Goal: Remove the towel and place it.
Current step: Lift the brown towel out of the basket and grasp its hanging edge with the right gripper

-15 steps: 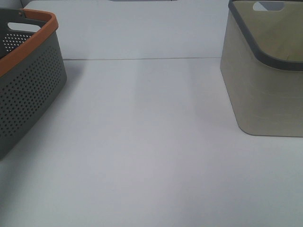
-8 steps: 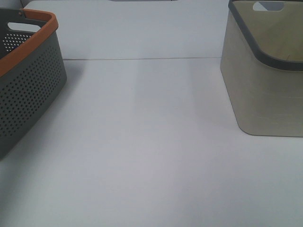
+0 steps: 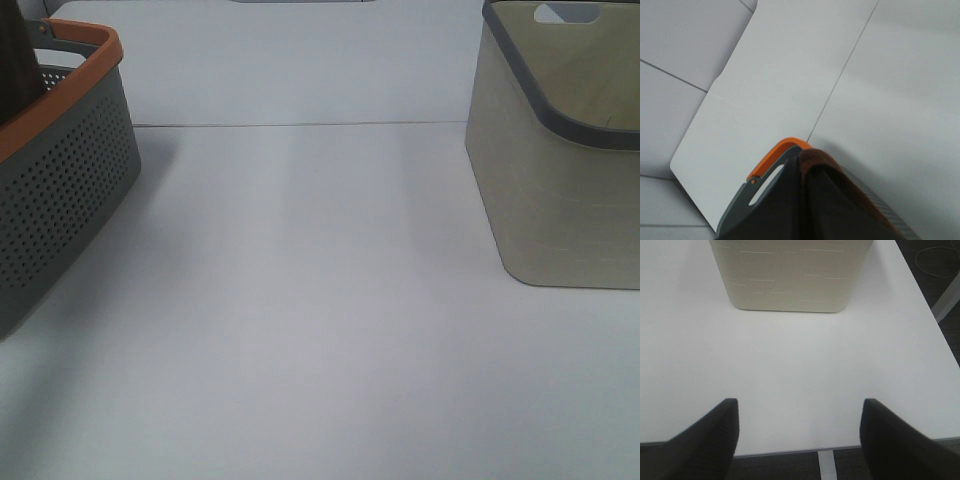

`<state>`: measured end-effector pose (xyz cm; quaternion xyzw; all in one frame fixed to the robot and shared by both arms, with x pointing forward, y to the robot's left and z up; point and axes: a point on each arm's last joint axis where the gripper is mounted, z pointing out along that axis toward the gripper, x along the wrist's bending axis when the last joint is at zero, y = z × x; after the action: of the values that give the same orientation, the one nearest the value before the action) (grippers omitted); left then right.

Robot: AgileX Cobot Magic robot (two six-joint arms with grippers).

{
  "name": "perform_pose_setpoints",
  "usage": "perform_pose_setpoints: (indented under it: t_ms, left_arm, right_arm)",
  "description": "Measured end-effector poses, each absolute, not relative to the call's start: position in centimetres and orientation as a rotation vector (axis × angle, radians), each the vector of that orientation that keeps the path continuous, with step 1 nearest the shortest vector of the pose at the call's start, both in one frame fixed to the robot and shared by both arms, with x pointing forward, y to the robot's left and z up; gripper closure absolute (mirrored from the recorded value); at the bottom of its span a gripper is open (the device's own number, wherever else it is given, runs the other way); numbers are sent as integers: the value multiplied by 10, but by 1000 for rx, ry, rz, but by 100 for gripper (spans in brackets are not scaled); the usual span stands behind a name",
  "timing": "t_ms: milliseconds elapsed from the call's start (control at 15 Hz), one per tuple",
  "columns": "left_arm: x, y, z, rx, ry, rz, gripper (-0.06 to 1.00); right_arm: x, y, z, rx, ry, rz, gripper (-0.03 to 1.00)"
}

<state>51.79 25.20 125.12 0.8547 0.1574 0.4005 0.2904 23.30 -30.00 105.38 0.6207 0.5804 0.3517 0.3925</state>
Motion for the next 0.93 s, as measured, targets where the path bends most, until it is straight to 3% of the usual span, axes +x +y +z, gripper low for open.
perform_pose_setpoints:
  t_ms: [400,733,933]
  left_arm:
    - [526,195,1252,2189,224,1075,94]
    - [548,108,1247,2143,-9,974,94]
    - [557,84,1236,2146,-50,926,94]
  right_arm:
    - [233,-298,1054,1581,1480,918,37]
    - [234,-286,1057,1571,1512,1092,37]
    - [234,-282,1058,1518,1561,1122,37]
